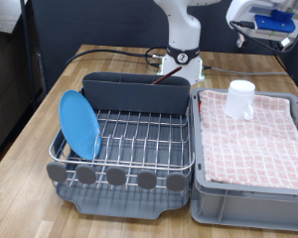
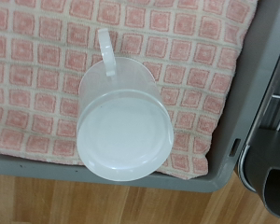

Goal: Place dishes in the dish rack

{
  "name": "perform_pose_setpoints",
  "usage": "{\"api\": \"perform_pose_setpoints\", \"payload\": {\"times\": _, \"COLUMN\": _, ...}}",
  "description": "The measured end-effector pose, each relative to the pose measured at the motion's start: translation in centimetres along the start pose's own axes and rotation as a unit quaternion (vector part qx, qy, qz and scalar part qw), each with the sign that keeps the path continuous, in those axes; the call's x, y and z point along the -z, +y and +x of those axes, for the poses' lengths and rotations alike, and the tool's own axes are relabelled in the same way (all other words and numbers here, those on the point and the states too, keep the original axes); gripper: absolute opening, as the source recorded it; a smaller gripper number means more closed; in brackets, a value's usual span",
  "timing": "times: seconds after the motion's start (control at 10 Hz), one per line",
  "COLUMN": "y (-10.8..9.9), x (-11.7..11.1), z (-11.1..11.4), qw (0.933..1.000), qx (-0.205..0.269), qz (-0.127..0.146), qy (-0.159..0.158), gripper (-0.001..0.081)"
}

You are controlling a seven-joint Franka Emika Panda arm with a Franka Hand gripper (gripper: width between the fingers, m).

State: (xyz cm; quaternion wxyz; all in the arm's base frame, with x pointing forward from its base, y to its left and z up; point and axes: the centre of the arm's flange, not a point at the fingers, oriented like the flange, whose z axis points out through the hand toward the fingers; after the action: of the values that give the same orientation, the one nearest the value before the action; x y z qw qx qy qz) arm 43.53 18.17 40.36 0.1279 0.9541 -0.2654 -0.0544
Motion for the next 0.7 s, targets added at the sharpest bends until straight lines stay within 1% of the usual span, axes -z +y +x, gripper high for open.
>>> {"api": "perform_pose_setpoints", "payload": {"times": 0.1, "y": -0.8, "x": -1.1, "z": 0.1, "qw": 0.9994, "qx": 0.034, "qz": -0.004, "qy": -0.002, "gripper": 0.0803}}
{"api": "perform_pose_setpoints", "payload": {"times": 0.2, "y": -1.5, "x": -1.5, "z": 0.4, "qw": 0.9978, "qx": 0.065, "qz": -0.003, "qy": -0.001, "gripper": 0.0803}}
{"api": "perform_pose_setpoints", "payload": {"times": 0.3, "y": -1.4, "x": -1.5, "z": 0.4, "qw": 0.9985, "qx": 0.054, "qz": -0.004, "qy": -0.003, "gripper": 0.0803}}
{"api": "perform_pose_setpoints", "payload": {"times": 0.5, "y": -1.7, "x": -1.6, "z": 0.7, "qw": 0.9981, "qx": 0.061, "qz": -0.01, "qy": -0.008, "gripper": 0.0803}}
{"api": "perform_pose_setpoints", "payload": {"times": 0.7, "y": -3.1, "x": -1.9, "z": 1.5, "qw": 0.9971, "qx": 0.075, "qz": -0.013, "qy": -0.012, "gripper": 0.0803}}
